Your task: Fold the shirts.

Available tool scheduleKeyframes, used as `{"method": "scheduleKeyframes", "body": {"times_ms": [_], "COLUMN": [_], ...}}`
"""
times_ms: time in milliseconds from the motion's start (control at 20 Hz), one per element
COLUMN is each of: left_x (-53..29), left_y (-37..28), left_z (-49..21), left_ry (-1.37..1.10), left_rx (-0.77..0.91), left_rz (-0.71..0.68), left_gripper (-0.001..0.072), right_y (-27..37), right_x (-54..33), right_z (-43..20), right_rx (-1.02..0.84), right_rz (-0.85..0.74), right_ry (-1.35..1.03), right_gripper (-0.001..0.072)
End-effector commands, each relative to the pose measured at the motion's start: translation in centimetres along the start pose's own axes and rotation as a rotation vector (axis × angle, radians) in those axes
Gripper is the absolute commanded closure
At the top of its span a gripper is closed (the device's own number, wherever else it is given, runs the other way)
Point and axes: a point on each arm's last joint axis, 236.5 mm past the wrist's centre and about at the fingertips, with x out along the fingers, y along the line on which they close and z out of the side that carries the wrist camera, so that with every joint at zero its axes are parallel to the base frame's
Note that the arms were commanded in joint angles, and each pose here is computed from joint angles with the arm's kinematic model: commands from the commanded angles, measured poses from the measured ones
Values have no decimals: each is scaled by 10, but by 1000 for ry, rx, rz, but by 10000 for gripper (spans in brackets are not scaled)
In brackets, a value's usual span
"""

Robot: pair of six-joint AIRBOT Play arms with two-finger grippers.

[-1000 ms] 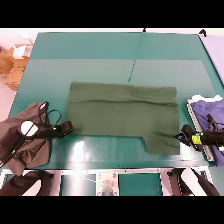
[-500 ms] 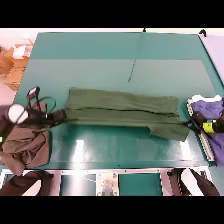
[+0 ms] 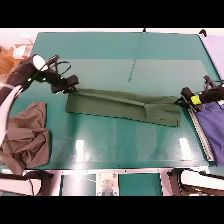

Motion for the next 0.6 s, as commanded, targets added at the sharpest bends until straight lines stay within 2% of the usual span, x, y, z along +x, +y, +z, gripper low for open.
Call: {"method": "scheduleKeyframes", "body": {"times_ms": [0, 50, 100, 250, 500, 550], "left_x": [37, 36, 27, -26, -77, -76], "left_y": [-3, -2, -3, 17, 60, 62], "left_z": [32, 46, 63, 108, 98, 91], "left_ry": [32, -8, -64, -162, -58, -28], "left_rx": [15, 16, 13, -50, -100, -82], "left_rz": [-1, 0, -12, -27, 11, 22], "left_gripper": [142, 12, 42, 41, 44, 128], "right_y": [12, 14, 16, 2, -61, -67], "right_x": [33, 29, 20, -22, -22, -7], "right_z": [36, 50, 64, 86, 47, 31], "right_rx": [17, 13, 10, -18, -78, -77], "right_rz": [25, 30, 38, 49, 89, 134], "right_ry": [39, 18, -15, -54, 86, 122], "right_gripper": [222, 142, 142, 142, 142, 142]}}
